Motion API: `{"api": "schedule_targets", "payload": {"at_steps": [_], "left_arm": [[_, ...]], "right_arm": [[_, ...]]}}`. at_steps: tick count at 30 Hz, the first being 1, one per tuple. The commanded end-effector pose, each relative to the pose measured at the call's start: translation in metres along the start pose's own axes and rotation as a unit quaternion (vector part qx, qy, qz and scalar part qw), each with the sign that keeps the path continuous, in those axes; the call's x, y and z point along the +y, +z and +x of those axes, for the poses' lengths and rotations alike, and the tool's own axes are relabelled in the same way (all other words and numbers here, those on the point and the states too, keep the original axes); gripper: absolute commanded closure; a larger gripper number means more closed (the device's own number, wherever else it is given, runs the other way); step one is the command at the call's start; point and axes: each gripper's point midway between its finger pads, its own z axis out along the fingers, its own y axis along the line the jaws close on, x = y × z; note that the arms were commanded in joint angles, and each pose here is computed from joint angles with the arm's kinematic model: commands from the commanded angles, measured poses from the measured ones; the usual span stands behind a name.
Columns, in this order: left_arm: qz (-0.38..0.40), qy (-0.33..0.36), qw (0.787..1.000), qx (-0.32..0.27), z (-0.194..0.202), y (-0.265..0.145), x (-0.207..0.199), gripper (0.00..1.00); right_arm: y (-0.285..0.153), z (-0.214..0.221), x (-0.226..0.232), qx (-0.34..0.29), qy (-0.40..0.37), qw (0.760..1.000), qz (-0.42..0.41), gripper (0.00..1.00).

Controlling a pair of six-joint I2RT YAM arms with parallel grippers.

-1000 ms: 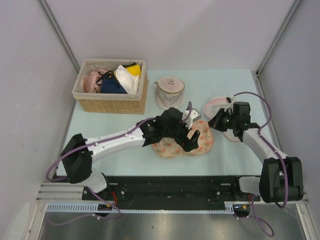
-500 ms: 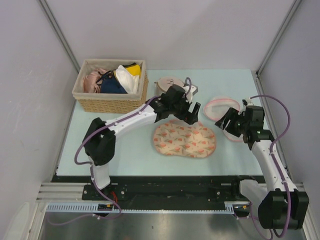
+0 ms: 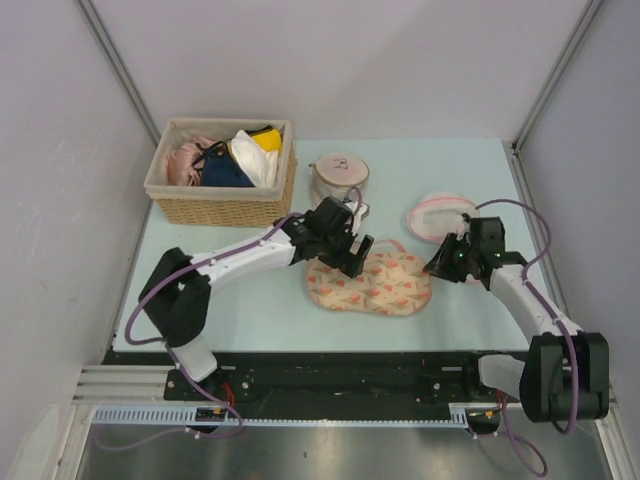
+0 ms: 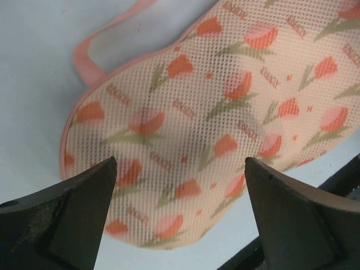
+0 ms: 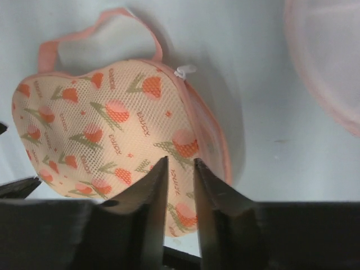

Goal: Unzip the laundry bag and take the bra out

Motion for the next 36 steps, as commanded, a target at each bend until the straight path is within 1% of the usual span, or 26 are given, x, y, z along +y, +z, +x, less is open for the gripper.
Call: {"api": "schedule_targets", "payload": {"at_steps": [1,3,4,5,7,8,9,10,11,12,13,14,15,17,20,23,24,25,26,28,29,31,32,33,35,36], "left_arm": [[-0.014,-0.027,1.0,-0.006,0.013,-0.035,0.007,0.0],[0.002,-0.051,0.999,0.004,0.024,-0.043,0.007,0.0],[0.002,-0.057,0.998,0.018,0.039,-0.042,0.01,0.0],[-0.001,-0.063,0.998,0.02,0.043,-0.045,0.013,0.0],[-0.022,-0.065,0.997,0.023,0.052,-0.049,0.021,0.0],[-0.04,-0.067,0.997,0.028,0.056,-0.049,0.028,0.0],[-0.05,-0.069,0.996,0.034,0.06,-0.048,0.032,0.0],[-0.092,-0.067,0.993,0.036,0.065,-0.047,0.047,0.0],[-0.105,-0.064,0.991,0.047,0.071,-0.046,0.052,0.0],[-0.111,-0.062,0.99,0.054,0.076,-0.045,0.055,0.0],[-0.11,-0.059,0.99,0.064,0.08,-0.042,0.055,0.0],[-0.105,-0.058,0.99,0.07,0.082,-0.041,0.054,0.0],[-0.097,-0.057,0.991,0.074,0.084,-0.039,0.051,0.0],[-0.066,-0.059,0.993,0.078,0.086,-0.034,0.04,0.0],[-0.04,-0.059,0.994,0.081,0.09,-0.028,0.027,0.0],[-0.045,-0.046,0.994,0.084,0.092,-0.024,0.022,0.0],[-0.042,-0.043,0.995,0.084,0.092,-0.023,0.02,0.0],[-0.038,-0.04,0.995,0.083,0.091,-0.02,0.018,0.0],[-0.034,-0.035,0.996,0.072,0.085,-0.015,0.016,0.0],[-0.04,-0.025,0.997,0.061,0.071,0.002,0.018,0.0],[-0.039,-0.016,0.998,0.052,0.061,0.011,0.02,0.0],[-0.074,-0.011,0.996,0.042,0.03,0.032,0.033,0.0],[-0.086,-0.011,0.995,0.048,0.021,0.034,0.04,0.0],[-0.103,-0.012,0.994,0.018,-0.013,0.031,0.042,0.0],[-0.119,-0.009,0.993,0.011,-0.03,0.027,0.05,0.0],[-0.122,-0.008,0.992,-0.014,-0.049,0.02,0.049,0.0]], "right_arm": [[0.026,0.016,-0.003,0.02,0.003,0.999,0.033,0.82],[0.035,0.033,0.013,0.035,0.004,0.999,0.021,1.0],[0.039,0.045,0.016,0.045,0.004,0.999,0.019,1.0],[0.043,0.061,0.038,0.056,-0.02,0.998,-0.008,1.0],[0.042,0.086,0.057,0.079,0.014,0.996,-0.03,1.0],[0.038,0.087,0.081,0.072,0.012,0.994,-0.08,1.0],[0.031,0.096,0.096,0.084,0.011,0.991,-0.108,1.0],[0.024,0.096,0.104,0.087,0.006,0.988,-0.129,1.0],[0.01,0.089,0.111,0.067,-0.002,0.987,-0.147,1.0],[0.005,0.075,0.104,0.043,-0.003,0.989,-0.139,0.93],[0.0,0.062,0.095,0.017,-0.001,0.992,-0.125,0.81],[-0.014,0.05,0.086,-0.013,0.0,0.993,-0.119,0.55],[-0.017,0.029,0.068,-0.045,0.021,0.994,-0.096,0.46],[-0.024,0.012,0.049,-0.072,0.026,0.994,-0.08,0.38],[-0.015,-0.01,0.026,-0.085,0.049,0.993,-0.059,0.37],[0.011,-0.012,0.012,-0.055,0.061,0.996,-0.027,0.46],[0.023,-0.003,0.01,-0.025,0.067,0.997,-0.031,0.47],[0.03,-0.001,0.013,-0.012,0.065,0.997,-0.044,0.52],[0.035,0.008,0.016,0.009,0.061,0.997,-0.053,0.65],[0.044,0.028,0.016,0.044,0.055,0.996,-0.048,0.83],[0.045,0.045,0.022,0.063,0.043,0.996,-0.044,1.0],[0.042,0.067,0.031,0.075,0.028,0.995,-0.052,1.0],[0.038,0.087,0.049,0.095,0.005,0.993,-0.072,1.0],[0.032,0.097,0.061,0.103,0.011,0.991,-0.088,1.0],[0.014,0.109,0.088,0.099,-0.013,0.987,-0.128,1.0],[0.006,0.119,0.1,0.105,-0.027,0.984,-0.144,1.0]]}}
